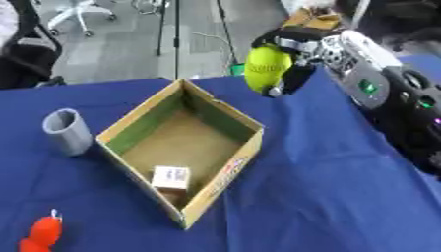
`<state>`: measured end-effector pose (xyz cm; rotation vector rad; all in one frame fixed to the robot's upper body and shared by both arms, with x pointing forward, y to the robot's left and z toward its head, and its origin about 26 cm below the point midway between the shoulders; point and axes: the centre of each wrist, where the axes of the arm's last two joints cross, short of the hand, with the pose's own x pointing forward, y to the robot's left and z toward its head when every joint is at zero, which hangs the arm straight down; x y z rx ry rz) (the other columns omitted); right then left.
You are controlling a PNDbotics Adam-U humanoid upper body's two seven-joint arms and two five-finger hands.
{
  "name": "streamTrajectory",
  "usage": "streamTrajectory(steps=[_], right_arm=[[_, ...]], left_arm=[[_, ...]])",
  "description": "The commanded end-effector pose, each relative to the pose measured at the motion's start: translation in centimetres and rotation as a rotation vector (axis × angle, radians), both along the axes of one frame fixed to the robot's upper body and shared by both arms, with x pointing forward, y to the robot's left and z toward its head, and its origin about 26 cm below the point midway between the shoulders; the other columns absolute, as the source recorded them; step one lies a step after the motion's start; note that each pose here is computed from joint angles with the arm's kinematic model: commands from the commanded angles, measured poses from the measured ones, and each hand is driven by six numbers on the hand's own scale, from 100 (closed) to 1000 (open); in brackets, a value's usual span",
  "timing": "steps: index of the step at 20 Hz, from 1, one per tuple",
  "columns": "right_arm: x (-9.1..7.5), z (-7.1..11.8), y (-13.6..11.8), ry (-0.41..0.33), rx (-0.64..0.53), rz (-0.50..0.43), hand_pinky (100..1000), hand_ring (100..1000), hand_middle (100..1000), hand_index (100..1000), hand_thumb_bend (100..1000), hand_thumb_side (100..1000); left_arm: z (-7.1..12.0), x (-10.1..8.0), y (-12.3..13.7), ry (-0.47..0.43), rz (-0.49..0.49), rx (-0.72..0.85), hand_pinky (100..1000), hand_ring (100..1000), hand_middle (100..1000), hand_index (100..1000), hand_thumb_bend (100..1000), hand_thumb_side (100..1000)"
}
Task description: Pick up objects on the table and place them in the box.
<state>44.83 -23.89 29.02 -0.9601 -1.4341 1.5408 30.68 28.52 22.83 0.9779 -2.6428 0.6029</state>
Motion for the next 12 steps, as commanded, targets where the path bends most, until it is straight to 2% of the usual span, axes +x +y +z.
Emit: streamTrajectory(steps=[1,12], right_arm=[[-0.7,2.6,-0.2,-0.060,-0.001,0.004,377,489,286,415,118,168],[-2.1,5.1,3.0,-0.078,-0.018,0.108,372,484,277,409,112,170]], left_arm=[[0.9,-0.3,0.5,-0.028,0.020,0.033,930,864,837,801,100,976],[0.9,-0.3,0.5,-0.027,0.019,0.040,930,864,836,801,100,976]])
